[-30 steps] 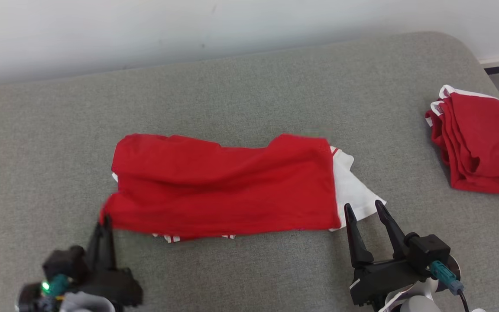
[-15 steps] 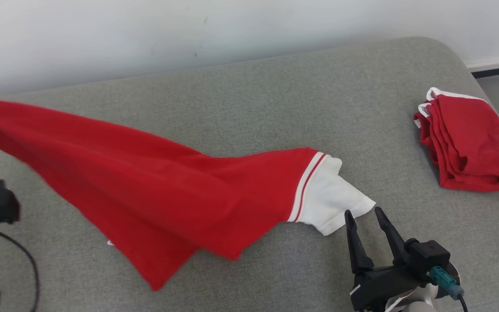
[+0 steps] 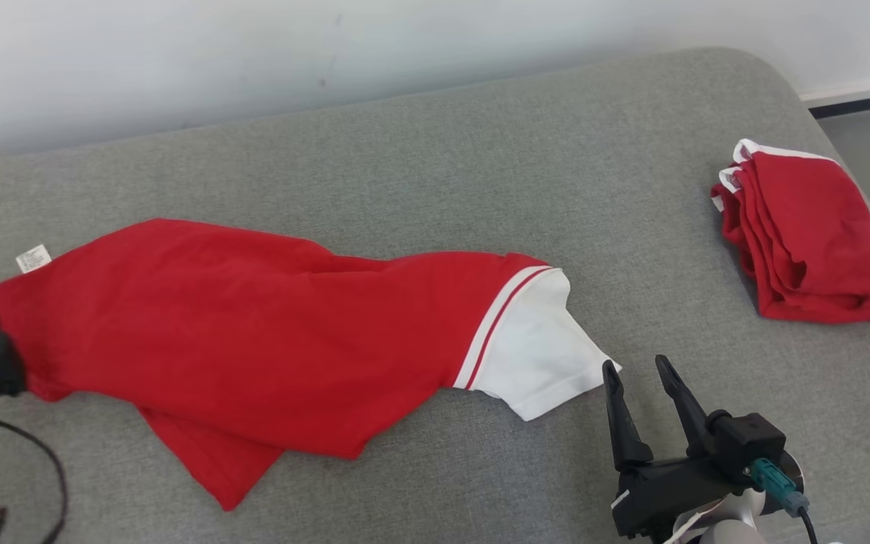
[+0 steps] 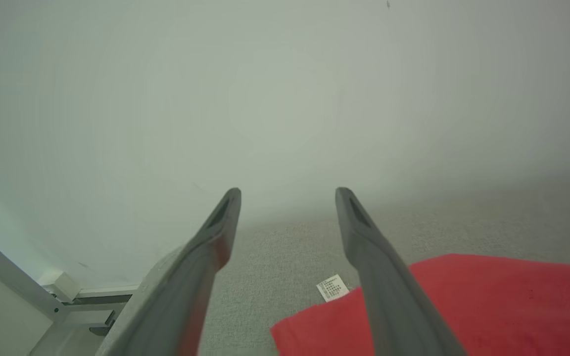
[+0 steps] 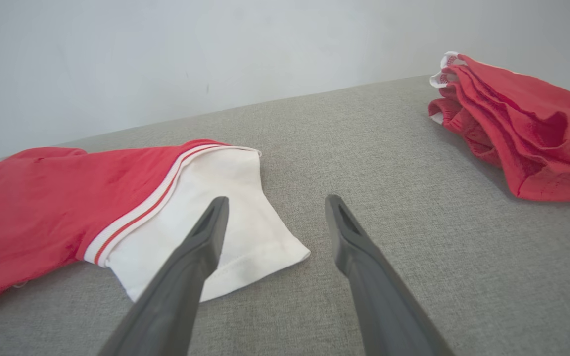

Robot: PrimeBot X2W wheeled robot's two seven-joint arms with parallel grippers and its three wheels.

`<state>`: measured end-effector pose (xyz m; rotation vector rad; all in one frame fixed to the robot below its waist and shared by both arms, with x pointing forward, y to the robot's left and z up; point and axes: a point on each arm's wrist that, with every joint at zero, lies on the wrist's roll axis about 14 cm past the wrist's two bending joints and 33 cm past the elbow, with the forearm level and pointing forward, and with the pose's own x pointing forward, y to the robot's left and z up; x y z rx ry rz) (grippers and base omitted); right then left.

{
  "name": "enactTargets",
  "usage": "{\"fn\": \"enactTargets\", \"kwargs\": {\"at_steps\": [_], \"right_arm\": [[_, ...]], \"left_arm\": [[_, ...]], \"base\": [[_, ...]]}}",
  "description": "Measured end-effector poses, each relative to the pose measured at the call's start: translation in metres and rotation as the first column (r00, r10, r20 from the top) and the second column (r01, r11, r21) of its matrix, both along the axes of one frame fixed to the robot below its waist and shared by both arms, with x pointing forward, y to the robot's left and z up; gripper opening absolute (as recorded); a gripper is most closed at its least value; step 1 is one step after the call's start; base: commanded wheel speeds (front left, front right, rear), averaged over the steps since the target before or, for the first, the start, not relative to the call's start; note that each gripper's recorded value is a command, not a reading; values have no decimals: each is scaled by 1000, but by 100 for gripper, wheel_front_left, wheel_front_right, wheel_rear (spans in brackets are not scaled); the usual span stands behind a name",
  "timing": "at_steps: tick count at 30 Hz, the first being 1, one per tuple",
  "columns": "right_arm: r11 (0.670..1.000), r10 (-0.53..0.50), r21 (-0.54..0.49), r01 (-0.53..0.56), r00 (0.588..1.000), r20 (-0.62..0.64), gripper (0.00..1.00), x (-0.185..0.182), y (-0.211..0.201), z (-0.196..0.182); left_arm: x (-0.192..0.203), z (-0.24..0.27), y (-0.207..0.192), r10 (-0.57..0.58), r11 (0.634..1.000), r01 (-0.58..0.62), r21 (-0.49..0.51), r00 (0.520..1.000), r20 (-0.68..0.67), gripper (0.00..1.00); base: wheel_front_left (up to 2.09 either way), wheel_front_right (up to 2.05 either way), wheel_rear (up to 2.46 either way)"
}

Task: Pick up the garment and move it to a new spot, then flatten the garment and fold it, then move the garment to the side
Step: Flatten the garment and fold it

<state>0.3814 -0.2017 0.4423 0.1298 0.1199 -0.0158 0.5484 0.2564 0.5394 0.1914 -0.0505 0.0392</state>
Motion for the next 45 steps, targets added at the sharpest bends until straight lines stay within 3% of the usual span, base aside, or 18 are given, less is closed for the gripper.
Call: {"fn": "enactTargets", "kwargs": {"at_steps": [9,17,25,31,41,42,44,45], "right_arm": [[998,56,12,-57,998,25,100,0,20,8],[997,80,15,-81,996,45,100,-2,28,15],[996,84,9,-85,995,53,100,-5,30,18],[996,83,8,-83,995,50,100,-7,29,17],[997,82,2,-82,996,37,100,-6,28,12],[997,80,2,-80,996,37,100,-6,27,12],[997,77,1,-78,996,37,100,-6,26,12],[997,76,1,-76,996,36,100,-6,26,12]], "left_arm": [[-40,-39,-37,-37,988,27,-155,997,-63,100],[-93,-72,-72,-52,933,10,-359,993,-106,100],[-132,-101,-83,-68,911,-11,-412,982,-178,100],[-165,-135,-125,-200,880,50,-473,941,-272,100],[-178,-154,-151,-255,858,52,-511,907,-336,100],[-178,-155,-152,-255,857,48,-513,905,-340,93],[-178,-156,-152,-251,854,40,-518,905,-344,46],[-177,-156,-151,-249,851,35,-524,906,-343,30]], "base": [[0,0,0],[0,0,0],[0,0,0],[0,0,0],[0,0,0],[0,0,0],[0,0,0],[0,0,0]]}}
